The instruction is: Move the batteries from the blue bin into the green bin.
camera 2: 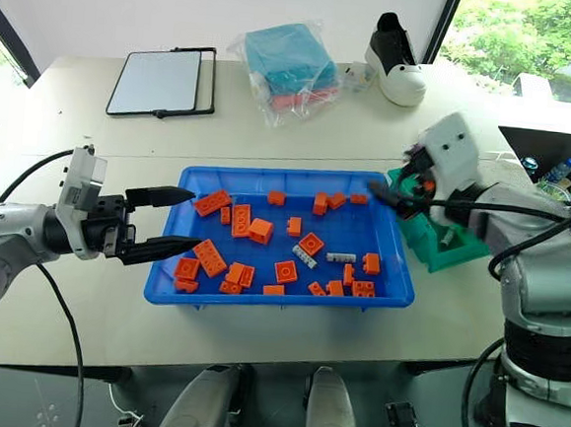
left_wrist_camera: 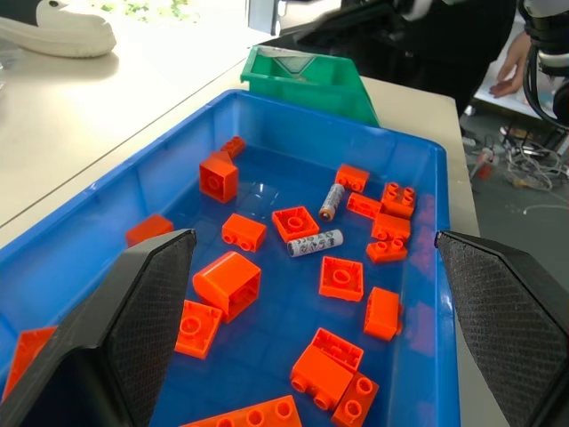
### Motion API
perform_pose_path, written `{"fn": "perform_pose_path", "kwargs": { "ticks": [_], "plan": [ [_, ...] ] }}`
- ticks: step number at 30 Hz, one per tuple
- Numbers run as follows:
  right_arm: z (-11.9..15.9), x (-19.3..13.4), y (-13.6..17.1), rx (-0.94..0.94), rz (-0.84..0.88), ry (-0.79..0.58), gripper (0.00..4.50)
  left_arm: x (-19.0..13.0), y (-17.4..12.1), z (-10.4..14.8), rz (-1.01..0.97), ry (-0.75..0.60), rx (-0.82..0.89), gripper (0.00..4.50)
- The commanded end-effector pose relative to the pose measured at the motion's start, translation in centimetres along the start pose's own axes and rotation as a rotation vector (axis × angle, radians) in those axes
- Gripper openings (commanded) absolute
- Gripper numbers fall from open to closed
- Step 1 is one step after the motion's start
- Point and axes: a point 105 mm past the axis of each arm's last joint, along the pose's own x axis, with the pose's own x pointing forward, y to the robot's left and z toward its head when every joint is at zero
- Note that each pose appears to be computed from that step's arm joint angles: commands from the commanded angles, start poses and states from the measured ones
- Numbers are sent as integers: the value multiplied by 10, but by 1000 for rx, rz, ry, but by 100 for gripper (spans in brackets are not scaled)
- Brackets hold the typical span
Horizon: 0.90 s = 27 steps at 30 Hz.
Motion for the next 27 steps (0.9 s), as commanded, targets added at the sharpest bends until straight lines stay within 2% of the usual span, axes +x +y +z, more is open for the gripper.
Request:
{"fn": "perform_pose_path", "kwargs": {
  "ticks": [1, 8, 20, 23, 27],
  "plan": [
    [-19, 9, 38, 59, 131, 81, 445, -1, -4, 10, 1, -15, 46, 450],
    [-46, 22, 85, 181, 294, 189, 445, -3, -8, 13, 6, -8, 47, 450],
    [-72, 46, 94, 132, 323, 275, 445, -2, -8, 18, 21, -14, 52, 450],
    [-76, 50, 92, 96, 322, 286, 356, -2, -8, 18, 23, -18, 52, 450],
    [-80, 53, 88, 59, 321, 289, 152, -1, -6, 20, 26, -25, 55, 450]
  ]
}}
